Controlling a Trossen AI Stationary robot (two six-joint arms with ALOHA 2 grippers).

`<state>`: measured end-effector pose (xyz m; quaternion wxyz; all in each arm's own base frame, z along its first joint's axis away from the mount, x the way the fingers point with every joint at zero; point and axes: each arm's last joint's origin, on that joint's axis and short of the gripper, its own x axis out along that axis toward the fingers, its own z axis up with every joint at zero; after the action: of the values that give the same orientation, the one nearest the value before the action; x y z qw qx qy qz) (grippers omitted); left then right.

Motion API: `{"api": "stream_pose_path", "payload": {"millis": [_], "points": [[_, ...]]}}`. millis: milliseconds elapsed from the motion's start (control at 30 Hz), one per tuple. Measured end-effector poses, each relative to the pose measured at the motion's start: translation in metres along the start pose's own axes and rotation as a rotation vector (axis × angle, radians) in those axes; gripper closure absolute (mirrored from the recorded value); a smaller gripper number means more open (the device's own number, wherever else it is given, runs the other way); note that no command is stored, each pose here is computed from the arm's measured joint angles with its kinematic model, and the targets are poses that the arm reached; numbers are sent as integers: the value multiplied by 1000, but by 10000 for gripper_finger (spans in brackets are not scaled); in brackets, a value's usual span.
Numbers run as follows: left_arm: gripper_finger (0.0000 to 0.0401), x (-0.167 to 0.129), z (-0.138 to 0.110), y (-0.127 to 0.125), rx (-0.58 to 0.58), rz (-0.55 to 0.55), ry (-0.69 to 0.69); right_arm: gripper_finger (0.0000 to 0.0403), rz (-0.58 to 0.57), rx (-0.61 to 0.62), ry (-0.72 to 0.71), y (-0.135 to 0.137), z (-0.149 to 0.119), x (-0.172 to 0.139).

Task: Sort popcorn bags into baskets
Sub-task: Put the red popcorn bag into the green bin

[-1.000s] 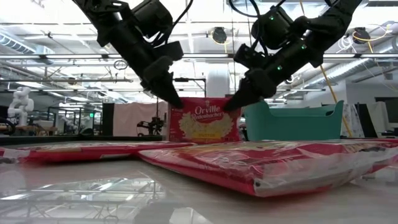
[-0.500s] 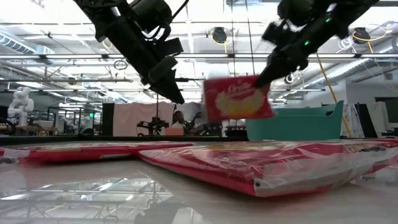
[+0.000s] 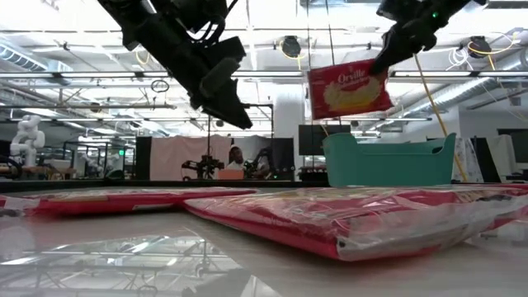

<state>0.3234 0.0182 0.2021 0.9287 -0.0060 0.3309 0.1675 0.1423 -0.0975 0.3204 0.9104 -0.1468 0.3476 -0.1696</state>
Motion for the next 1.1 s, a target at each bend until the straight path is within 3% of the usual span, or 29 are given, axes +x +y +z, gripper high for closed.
{"api": "stream_pose_path", "payload": {"millis": [133, 367, 800, 1100], "points": [[279, -1, 3, -2, 13, -8, -34, 398, -103, 59, 66, -15, -9, -1], [279, -1, 5, -3, 27, -12, -52, 397, -153, 152, 152, -30, -30, 6], [279, -3, 4, -9, 88, -28, -55, 397, 84, 361, 225, -52, -64, 42], [279, -3, 4, -10, 88, -55, -54, 394, 124, 436, 314, -60, -80, 63]]}}
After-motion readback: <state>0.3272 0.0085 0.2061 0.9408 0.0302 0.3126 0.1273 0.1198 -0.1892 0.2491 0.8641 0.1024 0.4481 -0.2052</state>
